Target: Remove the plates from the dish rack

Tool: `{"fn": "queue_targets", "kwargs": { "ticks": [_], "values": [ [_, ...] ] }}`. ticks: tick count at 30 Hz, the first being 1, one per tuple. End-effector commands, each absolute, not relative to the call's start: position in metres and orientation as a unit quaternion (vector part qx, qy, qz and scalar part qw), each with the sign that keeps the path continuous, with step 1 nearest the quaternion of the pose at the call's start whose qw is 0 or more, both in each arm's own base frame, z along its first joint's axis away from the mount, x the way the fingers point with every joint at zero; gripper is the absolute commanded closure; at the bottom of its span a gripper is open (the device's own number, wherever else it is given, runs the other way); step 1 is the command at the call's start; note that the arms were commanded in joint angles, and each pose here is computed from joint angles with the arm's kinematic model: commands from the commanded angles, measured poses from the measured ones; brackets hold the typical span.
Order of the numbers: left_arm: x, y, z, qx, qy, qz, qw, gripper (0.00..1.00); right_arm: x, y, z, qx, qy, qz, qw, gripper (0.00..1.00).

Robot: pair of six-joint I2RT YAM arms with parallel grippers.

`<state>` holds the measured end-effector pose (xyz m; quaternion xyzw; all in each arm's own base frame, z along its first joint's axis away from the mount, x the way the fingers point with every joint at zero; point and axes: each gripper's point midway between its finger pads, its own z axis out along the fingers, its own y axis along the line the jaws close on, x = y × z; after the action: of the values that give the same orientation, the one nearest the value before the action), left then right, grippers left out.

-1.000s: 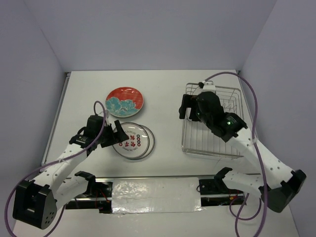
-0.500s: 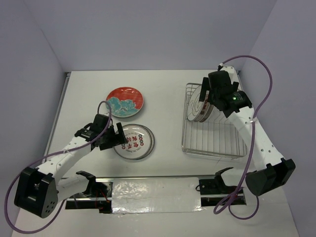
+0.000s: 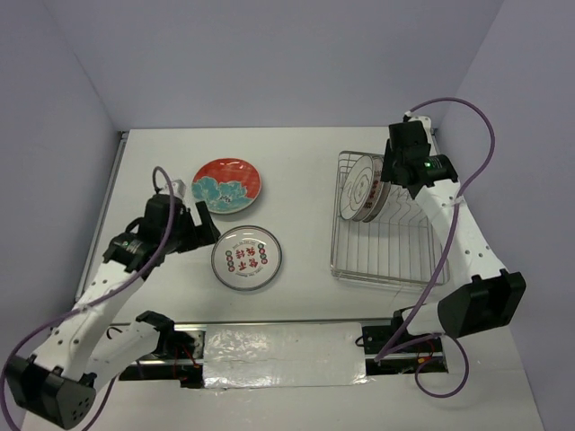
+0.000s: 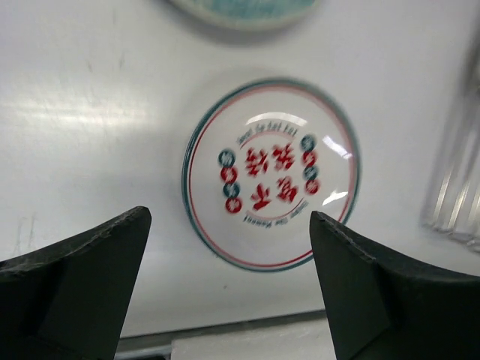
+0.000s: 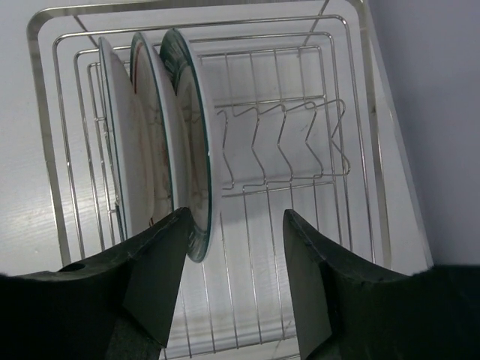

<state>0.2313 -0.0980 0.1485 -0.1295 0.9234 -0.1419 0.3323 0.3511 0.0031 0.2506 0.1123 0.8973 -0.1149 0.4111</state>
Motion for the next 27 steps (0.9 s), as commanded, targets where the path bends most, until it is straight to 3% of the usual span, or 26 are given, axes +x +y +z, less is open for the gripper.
{"fn": "queue_targets", "kwargs": {
  "ticks": [1, 6, 17, 22, 27],
  "values": [
    [0.239, -0.077, 0.213, -0.093, 0.888, -0.113, 0.436, 0.00, 0.366, -0.001, 0.260, 0.112, 0.884, -0.102, 0.442, 0.43],
    [0.240, -0.057, 0.229, -0.092, 0.867, -0.072, 0.485, 0.01, 0.372, 0.001, 0.236, 0.106, 0.895, -0.097, 0.423, 0.54],
    [0.244, -0.068, 0.210, -0.076, 0.881, -0.084, 0.459, 0.00, 0.379, 0.002, 0.211, 0.103, 0.895, -0.096, 0.422, 0.56],
    [0.243, -0.067, 0.211, -0.077, 0.879, -0.085, 0.462, 0.01, 0.383, 0.002, 0.197, 0.100, 0.902, -0.100, 0.407, 0.79],
    [0.243, -0.068, 0.210, -0.077, 0.880, -0.085, 0.461, 0.01, 0.383, -0.001, 0.203, 0.107, 0.898, -0.109, 0.411, 0.86]
  ]
}}
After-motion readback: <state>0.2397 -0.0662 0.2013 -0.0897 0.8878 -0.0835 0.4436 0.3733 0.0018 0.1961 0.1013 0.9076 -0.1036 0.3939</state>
